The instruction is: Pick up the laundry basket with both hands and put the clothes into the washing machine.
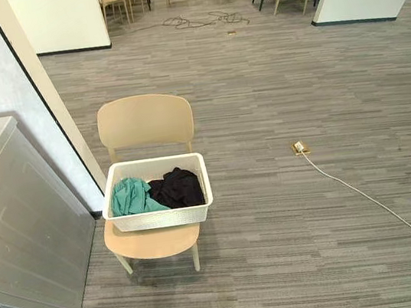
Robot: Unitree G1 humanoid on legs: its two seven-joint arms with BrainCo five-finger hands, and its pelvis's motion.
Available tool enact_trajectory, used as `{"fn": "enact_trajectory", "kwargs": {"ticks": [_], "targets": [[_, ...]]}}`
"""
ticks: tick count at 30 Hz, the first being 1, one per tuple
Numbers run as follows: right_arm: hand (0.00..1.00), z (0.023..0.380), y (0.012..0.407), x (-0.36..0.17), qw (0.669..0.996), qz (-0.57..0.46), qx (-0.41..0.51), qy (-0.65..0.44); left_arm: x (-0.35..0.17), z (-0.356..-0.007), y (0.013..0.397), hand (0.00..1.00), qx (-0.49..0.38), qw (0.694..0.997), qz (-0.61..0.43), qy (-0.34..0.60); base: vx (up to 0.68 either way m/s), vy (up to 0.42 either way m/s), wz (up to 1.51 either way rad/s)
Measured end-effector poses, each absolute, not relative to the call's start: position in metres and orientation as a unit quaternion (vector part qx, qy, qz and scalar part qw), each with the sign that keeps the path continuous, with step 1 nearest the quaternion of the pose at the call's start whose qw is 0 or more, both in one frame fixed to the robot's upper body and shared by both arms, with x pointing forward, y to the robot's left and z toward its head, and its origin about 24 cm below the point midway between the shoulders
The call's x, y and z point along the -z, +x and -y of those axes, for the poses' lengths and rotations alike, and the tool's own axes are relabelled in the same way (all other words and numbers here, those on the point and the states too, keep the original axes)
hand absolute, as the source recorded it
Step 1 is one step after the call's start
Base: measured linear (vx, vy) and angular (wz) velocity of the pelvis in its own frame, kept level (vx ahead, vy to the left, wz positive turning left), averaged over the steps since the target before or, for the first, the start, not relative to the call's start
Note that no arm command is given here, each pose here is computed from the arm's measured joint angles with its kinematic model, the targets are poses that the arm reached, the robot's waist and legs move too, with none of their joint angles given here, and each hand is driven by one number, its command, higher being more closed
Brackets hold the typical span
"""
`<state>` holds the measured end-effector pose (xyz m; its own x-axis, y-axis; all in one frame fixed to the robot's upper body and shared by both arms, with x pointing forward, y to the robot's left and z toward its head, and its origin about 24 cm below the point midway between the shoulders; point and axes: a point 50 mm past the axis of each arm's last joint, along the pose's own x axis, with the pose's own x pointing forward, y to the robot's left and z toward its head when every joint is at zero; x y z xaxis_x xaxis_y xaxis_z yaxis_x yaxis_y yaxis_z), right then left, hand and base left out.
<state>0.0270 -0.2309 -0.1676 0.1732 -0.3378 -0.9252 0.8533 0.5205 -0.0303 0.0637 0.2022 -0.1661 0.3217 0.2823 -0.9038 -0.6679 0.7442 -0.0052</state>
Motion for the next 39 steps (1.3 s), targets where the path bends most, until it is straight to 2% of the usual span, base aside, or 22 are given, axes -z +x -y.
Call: {"fn": "enact_trajectory", "kwargs": {"ticks": [3, 8, 11, 13, 16, 18, 20, 23, 28, 34, 37, 39], "targets": [[0.0, 0.228, 0.031, 0.168, 0.726, -0.493, 0.402, 0.262, 0.164, -0.201, 0.074, 0.0, -0.304, 0.794, -0.481, -0.213, -0.1, -0.042, 0.83], [0.0, 0.225, 0.064, 0.163, 0.763, -0.466, 0.368, 0.255, 0.158, -0.194, 0.104, 0.0, -0.301, 0.808, -0.445, -0.24, -0.13, -0.041, 1.61], [0.0, 0.227, 0.08, 0.158, 0.781, -0.446, 0.357, 0.25, 0.159, -0.197, 0.094, 0.0, -0.314, 0.801, -0.448, -0.242, -0.01, 0.043, 1.12], [0.0, 0.23, 0.092, 0.154, 0.792, -0.431, 0.355, 0.248, 0.162, -0.2, 0.079, 0.0, -0.345, 0.781, -0.453, -0.258, -0.01, 0.141, 0.84], [0.0, 0.234, 0.101, 0.15, 0.8, -0.416, 0.355, 0.248, 0.164, -0.198, 0.074, 0.0, -0.347, 0.776, -0.458, -0.26, -0.05, 0.225, 0.49], [0.0, 0.238, 0.102, 0.149, 0.798, -0.41, 0.364, 0.252, 0.163, -0.196, 0.079, 0.0, -0.341, 0.779, -0.457, -0.262, -0.01, 0.376, 0.41], [0.0, 0.222, 0.098, 0.154, 0.785, -0.42, 0.363, 0.275, 0.161, -0.215, 0.075, 0.0, -0.348, 0.784, -0.457, -0.236, 0.0, 0.368, 0.3], [0.0, 0.219, 0.094, 0.156, 0.781, -0.426, 0.364, 0.277, 0.159, -0.221, 0.081, 0.0, -0.323, 0.801, -0.46, -0.205, -0.03, 0.317, 0.11], [0.0, 0.24, 0.097, 0.149, 0.796, -0.405, 0.374, 0.25, 0.161, -0.198, 0.093, 0.0, -0.27, 0.814, -0.475, -0.195, -0.02, 0.246, 0.32], [0.0, 0.211, 0.109, 0.152, 0.79, -0.397, 0.355, 0.303, 0.16, -0.203, 0.097, 0.0, -0.274, 0.813, -0.477, -0.191, 0.11, -0.044, 0.2], [0.0, 0.216, 0.099, 0.153, 0.772, -0.389, 0.383, 0.326, 0.162, -0.199, 0.1, 0.0, -0.282, 0.805, -0.478, -0.208, 0.19, -0.168, 0.58], [0.0, 0.223, 0.098, 0.149, 0.777, -0.373, 0.389, 0.325, 0.162, -0.186, 0.102, 0.0, -0.294, 0.796, -0.471, -0.242, 0.28, -0.066, 0.63]]}}
